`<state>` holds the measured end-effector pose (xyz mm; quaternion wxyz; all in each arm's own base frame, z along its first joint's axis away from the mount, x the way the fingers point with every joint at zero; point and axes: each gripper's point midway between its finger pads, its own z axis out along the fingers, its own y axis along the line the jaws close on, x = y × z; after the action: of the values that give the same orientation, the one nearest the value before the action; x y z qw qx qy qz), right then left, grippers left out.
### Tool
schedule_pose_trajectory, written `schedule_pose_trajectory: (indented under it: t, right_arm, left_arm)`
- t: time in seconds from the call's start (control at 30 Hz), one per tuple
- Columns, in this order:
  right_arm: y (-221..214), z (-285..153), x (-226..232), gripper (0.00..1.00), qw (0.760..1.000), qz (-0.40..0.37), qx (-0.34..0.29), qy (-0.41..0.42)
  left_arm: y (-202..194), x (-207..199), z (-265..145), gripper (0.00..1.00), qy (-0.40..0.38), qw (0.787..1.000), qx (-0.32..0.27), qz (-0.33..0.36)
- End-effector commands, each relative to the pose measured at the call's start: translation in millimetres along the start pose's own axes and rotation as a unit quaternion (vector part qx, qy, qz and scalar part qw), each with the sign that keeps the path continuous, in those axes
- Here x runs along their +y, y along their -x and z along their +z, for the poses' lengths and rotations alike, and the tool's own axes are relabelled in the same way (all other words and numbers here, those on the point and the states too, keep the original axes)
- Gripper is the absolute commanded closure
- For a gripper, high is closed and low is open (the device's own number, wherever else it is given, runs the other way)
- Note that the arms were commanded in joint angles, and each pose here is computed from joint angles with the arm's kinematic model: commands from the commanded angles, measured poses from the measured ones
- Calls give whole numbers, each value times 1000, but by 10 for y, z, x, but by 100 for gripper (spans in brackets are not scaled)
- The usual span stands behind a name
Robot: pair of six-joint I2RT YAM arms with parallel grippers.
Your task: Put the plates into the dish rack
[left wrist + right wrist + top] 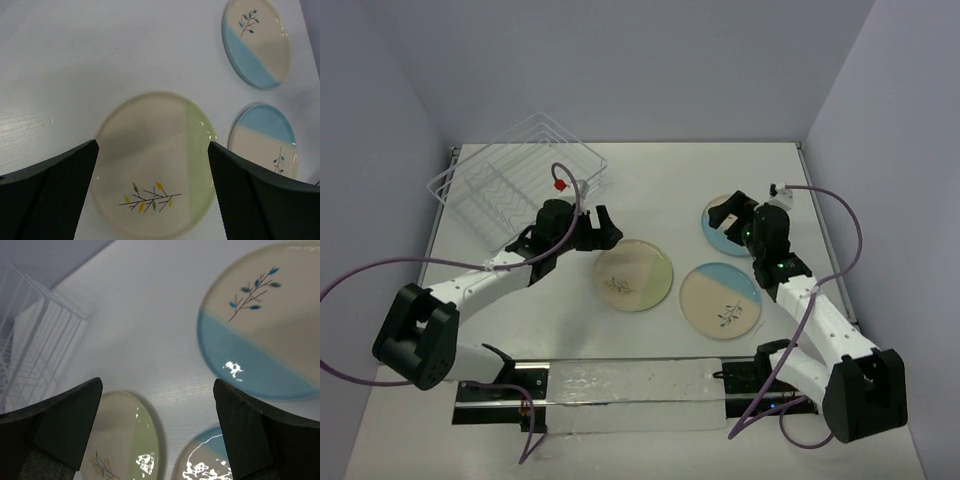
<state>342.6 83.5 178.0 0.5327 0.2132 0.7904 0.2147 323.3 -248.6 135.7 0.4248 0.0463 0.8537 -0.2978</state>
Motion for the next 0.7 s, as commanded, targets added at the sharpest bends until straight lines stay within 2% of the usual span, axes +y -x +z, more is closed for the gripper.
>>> schedule_pose_trajectory:
  t: [0.0, 0.1, 0.17, 0.33, 0.4, 0.5, 0.63, 0.67]
  right_arm:
    - [-247, 130, 312, 0, 997, -49, 51, 12]
    - [-598, 187, 385, 0, 990, -61, 122, 26]
    - [-725, 215, 379, 0, 987, -60, 145, 28]
    - [-1102, 189, 418, 0, 974, -62, 210, 49]
    - [-1301, 155, 408, 0, 968, -62, 239, 52]
    - [-1514, 115, 384, 0, 959, -64, 272, 56]
    - [-1696, 97, 335, 0, 950, -61, 302, 55]
    - [-1705, 92, 340, 0, 949, -60, 304, 57]
  left_arm:
    - [-165, 72, 95, 1, 19, 999, 29, -26]
    - [-375, 259, 142, 4, 61, 995, 61, -43]
    - [-500, 355, 152, 5, 80, 993, 75, -52]
    - [-818, 539, 126, 19, 113, 985, 109, -77]
    - [-946, 619, 113, 33, 129, 980, 122, -88]
    - [-1076, 688, 71, 48, 138, 977, 131, -99]
    - [-1163, 740, 30, 63, 146, 973, 139, -111]
    - [-1192, 754, 21, 63, 149, 972, 141, -114]
